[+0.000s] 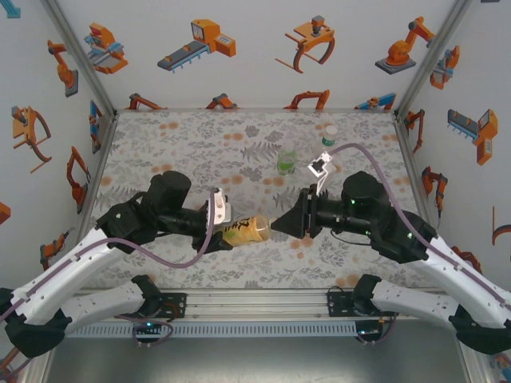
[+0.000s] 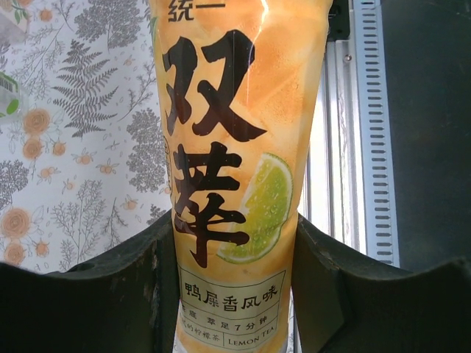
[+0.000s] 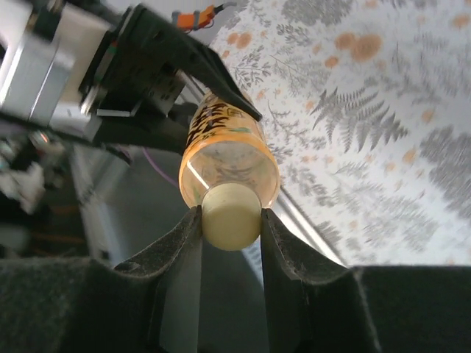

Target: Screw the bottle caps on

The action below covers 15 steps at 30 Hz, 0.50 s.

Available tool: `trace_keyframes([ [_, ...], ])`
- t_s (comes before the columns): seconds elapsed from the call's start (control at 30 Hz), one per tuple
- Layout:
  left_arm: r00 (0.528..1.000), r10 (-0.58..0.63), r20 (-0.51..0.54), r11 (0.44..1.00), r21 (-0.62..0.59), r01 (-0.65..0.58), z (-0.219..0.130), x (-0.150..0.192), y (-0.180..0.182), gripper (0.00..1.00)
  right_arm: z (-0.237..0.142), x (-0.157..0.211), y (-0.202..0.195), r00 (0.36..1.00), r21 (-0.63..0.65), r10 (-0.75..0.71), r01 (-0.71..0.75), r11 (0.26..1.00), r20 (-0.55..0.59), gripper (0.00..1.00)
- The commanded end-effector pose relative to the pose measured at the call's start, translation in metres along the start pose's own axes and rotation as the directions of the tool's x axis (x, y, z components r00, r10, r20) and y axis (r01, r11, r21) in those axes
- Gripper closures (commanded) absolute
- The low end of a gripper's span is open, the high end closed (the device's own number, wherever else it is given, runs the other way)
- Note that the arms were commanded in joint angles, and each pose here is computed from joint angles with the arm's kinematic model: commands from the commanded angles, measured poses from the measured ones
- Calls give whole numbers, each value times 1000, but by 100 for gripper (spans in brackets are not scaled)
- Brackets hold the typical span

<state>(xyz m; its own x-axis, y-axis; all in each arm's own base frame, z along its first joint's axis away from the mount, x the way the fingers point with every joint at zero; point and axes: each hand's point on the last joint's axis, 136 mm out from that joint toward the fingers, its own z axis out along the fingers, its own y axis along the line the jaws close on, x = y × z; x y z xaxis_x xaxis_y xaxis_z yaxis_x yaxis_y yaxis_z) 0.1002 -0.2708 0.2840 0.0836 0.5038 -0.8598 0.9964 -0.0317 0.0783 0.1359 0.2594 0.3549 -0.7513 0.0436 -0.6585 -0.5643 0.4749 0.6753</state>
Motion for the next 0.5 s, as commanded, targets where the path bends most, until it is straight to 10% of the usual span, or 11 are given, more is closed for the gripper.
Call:
trace_keyframes([
  [0.0, 995, 76, 57, 997, -3, -76, -2, -18, 1, 100, 2, -5, -31, 911, 122, 399, -410, 904, 108, 100],
  [0.47, 996, 81, 44, 996, -49, -79, -3, -14, 8, 100, 8, 7, -50, 734, 113, 658, -678, 727, 166, 100],
])
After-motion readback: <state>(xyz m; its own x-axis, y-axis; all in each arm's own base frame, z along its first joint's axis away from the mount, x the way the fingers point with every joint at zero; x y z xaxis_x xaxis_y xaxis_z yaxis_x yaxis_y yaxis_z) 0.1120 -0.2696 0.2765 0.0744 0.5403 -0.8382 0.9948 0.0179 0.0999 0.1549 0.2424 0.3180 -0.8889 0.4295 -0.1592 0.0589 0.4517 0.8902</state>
